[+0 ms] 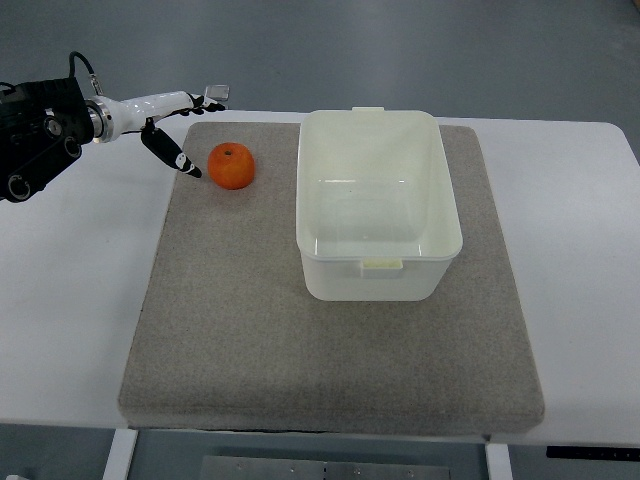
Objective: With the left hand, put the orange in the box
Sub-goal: 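Reach the left hand down toward the orange beside the box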
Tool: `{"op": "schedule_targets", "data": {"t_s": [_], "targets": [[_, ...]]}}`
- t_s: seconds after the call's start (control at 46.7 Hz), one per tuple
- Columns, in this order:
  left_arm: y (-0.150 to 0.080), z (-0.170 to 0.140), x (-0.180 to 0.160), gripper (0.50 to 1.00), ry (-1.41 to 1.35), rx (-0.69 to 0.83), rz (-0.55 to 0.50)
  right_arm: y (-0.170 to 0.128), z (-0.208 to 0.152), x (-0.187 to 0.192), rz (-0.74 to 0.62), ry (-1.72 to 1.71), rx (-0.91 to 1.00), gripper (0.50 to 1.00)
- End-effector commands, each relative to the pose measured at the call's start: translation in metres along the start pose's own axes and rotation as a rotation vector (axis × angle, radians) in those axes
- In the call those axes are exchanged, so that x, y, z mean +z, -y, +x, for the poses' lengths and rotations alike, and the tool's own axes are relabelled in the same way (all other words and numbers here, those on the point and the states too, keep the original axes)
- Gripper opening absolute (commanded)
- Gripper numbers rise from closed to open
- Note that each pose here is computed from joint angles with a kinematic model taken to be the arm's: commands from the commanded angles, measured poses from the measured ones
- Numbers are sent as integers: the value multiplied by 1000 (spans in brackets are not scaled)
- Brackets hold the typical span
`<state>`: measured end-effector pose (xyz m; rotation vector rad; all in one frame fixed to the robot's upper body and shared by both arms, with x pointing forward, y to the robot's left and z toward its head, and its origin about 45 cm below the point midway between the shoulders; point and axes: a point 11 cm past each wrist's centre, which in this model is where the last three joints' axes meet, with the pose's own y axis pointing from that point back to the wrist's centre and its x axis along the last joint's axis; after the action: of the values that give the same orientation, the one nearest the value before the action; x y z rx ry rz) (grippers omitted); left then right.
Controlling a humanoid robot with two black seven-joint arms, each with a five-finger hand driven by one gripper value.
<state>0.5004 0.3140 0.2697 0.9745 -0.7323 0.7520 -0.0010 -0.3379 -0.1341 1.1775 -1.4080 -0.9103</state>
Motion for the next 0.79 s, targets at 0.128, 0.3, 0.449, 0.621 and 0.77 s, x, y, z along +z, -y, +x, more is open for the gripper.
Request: {"op": "schedule_targets", "data": {"t_s": [0.128,0.3,0.449,0.621,0.77], "targets": [[2,4,7,994,24,5,-8,0,0,0,0,0,0,926],[9,-4,15,992,53,-19,-16,0,0,0,0,0,0,926],[17,-14,25,994,78,-43,-30,0,0,-1,1,0,0,926],[24,-23,31,992,135,-71,-32,0,0,0,0,1,0,926],[25,-26,32,992,169,-82,-27,0,0,-1,1,0,0,926]]}}
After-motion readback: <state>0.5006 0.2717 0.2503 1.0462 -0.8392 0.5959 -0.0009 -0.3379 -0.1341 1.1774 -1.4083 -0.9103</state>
